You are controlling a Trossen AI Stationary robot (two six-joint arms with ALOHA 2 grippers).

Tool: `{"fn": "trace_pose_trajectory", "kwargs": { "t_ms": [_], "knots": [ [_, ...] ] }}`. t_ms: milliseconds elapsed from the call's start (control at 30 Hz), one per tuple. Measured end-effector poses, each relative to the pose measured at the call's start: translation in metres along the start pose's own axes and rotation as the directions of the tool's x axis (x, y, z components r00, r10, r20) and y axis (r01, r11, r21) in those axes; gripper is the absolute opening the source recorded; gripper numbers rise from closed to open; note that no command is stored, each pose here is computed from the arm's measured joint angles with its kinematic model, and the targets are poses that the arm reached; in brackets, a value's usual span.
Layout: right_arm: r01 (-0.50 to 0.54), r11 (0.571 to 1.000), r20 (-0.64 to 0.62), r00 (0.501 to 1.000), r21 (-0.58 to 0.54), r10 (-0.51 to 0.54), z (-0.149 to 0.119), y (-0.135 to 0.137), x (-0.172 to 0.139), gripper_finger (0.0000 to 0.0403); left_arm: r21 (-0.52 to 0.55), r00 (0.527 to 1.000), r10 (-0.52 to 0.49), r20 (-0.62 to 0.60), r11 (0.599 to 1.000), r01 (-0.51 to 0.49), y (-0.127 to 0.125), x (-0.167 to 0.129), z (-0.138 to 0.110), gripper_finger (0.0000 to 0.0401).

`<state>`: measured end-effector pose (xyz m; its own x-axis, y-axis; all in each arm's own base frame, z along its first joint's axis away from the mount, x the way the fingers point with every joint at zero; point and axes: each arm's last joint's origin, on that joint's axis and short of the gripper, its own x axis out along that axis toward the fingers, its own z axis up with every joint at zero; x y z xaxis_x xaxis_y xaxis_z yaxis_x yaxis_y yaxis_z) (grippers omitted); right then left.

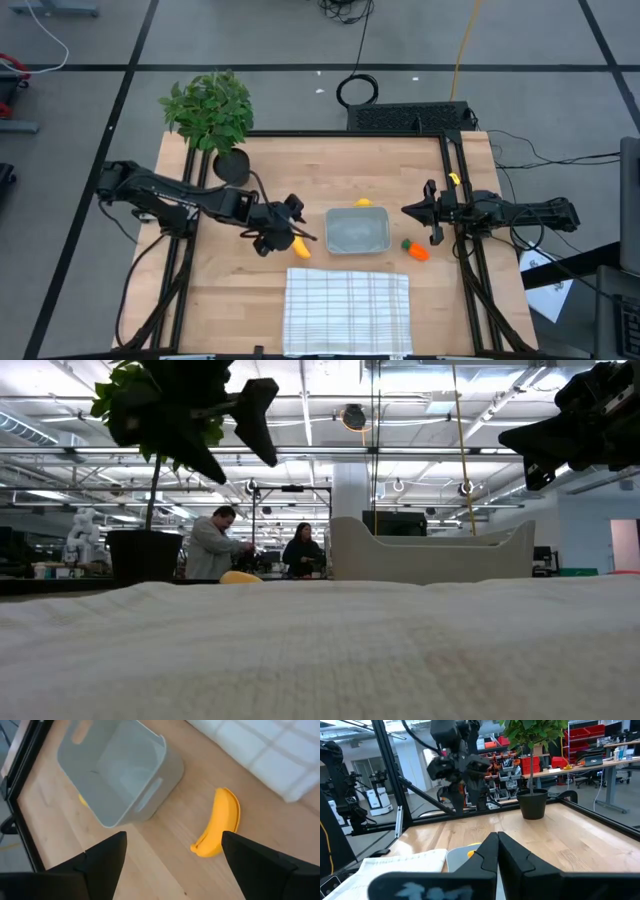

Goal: Pick and placing Produce into tupperware
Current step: Put the yellow banana into the gray bin

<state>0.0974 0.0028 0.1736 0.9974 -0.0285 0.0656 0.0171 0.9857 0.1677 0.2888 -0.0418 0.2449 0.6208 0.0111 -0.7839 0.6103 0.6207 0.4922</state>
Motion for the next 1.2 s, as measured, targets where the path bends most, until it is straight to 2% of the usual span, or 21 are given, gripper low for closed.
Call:
{"fn": "trace_pose_trajectory", "kwargs": {
  "t_ms": [300, 433, 667, 800, 1000, 1200],
  "knots": [
    [0.001, 1.000, 0.006, 1.000, 0.000, -0.001, 0.001, 0.000, 0.000, 0.0000, 0.000, 0.999, -0.043, -0.006, 0.999, 0.043, -0.010, 0.036, -0.004, 0.0341],
    [0.003, 1.000, 0.005, 1.000, 0.000, -0.003, 0.001, 0.000, 0.000, 0.0000, -0.047, 0.994, -0.101, -0.044, 0.994, 0.099, -0.012, 0.051, 0.000, 0.0340],
    [0.031, 0.999, -0.007, 0.999, -0.014, -0.031, -0.001, -0.001, 0.001, 0.0000, -0.071, 0.963, -0.256, -0.081, 0.966, 0.250, -0.004, 0.058, 0.013, 0.0340],
    [0.032, 0.999, -0.013, 0.999, -0.017, -0.032, -0.001, -0.001, 0.002, 0.0000, -0.037, 0.948, -0.304, -0.094, 0.953, 0.302, -0.001, 0.063, 0.016, 0.0340],
    [0.033, 0.999, -0.017, 0.999, -0.018, -0.033, -0.002, -0.001, 0.002, 0.0000, 0.034, 0.940, -0.324, -0.110, 0.944, 0.329, -0.004, 0.075, 0.015, 0.0340],
    [0.031, 0.999, -0.022, 0.999, -0.018, -0.031, -0.002, -0.001, 0.002, 0.0000, 0.047, 0.936, -0.332, -0.118, 0.939, 0.339, -0.006, 0.083, 0.014, 0.0340]
  ]
}}
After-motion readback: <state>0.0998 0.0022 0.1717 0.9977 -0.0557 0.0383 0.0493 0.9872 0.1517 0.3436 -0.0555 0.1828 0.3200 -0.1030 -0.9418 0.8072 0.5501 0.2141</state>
